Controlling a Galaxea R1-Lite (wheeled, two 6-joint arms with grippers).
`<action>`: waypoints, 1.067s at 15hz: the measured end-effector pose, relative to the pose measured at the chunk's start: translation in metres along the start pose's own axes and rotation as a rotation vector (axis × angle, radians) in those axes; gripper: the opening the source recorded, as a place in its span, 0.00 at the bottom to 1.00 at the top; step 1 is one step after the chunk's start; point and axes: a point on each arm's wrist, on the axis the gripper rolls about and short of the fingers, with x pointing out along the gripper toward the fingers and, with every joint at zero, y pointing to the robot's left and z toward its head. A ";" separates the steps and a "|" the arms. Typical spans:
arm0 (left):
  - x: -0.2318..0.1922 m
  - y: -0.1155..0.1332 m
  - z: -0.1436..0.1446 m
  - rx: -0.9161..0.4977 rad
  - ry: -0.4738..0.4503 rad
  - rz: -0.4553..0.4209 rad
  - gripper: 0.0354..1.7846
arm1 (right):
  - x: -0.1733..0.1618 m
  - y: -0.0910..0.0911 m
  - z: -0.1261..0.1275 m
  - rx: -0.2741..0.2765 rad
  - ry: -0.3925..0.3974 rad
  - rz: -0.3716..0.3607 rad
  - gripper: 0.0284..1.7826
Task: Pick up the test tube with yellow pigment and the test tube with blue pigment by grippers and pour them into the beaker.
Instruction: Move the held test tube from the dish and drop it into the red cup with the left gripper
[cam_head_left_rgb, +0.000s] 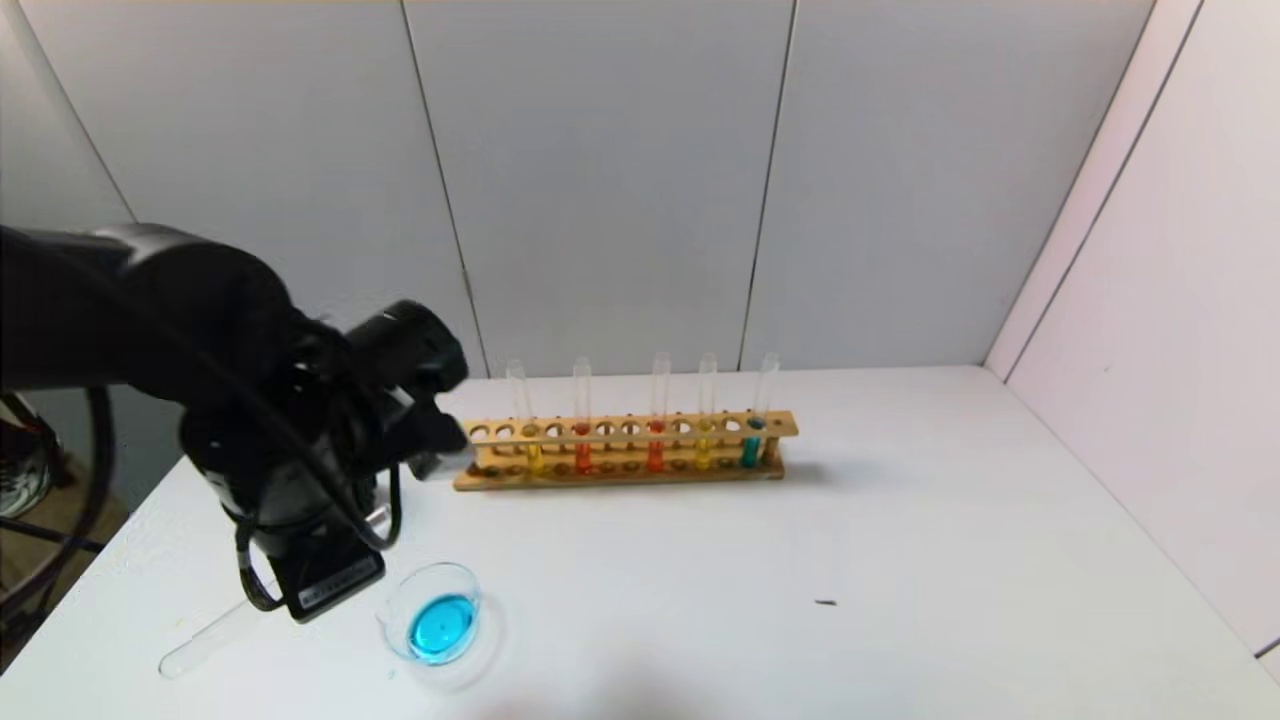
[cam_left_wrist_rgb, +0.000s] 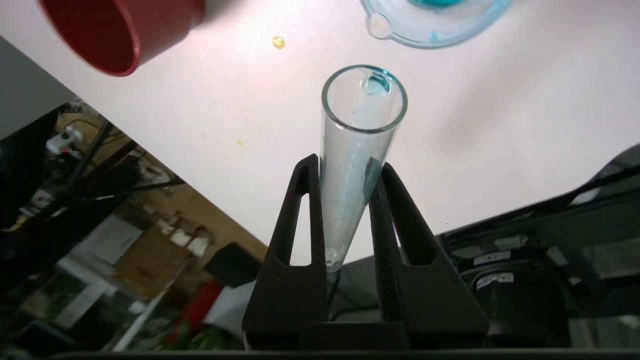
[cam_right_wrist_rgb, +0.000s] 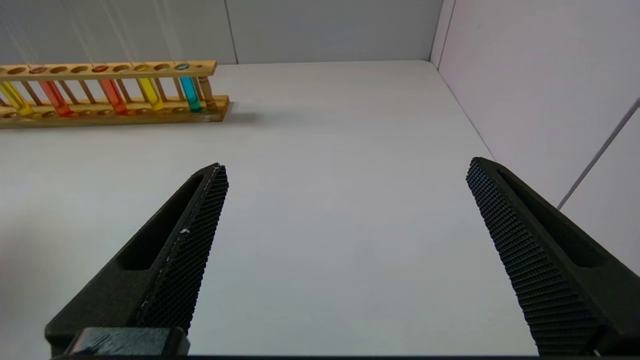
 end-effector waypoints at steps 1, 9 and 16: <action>-0.007 0.013 -0.006 -0.063 -0.053 0.008 0.16 | 0.000 0.000 0.000 0.000 0.000 0.000 0.98; -0.015 0.103 -0.015 -0.478 -0.396 0.100 0.16 | 0.000 0.000 0.000 0.000 0.000 0.000 0.98; -0.006 0.153 0.018 -0.651 -0.490 0.145 0.16 | 0.000 0.000 0.000 0.000 0.000 0.000 0.98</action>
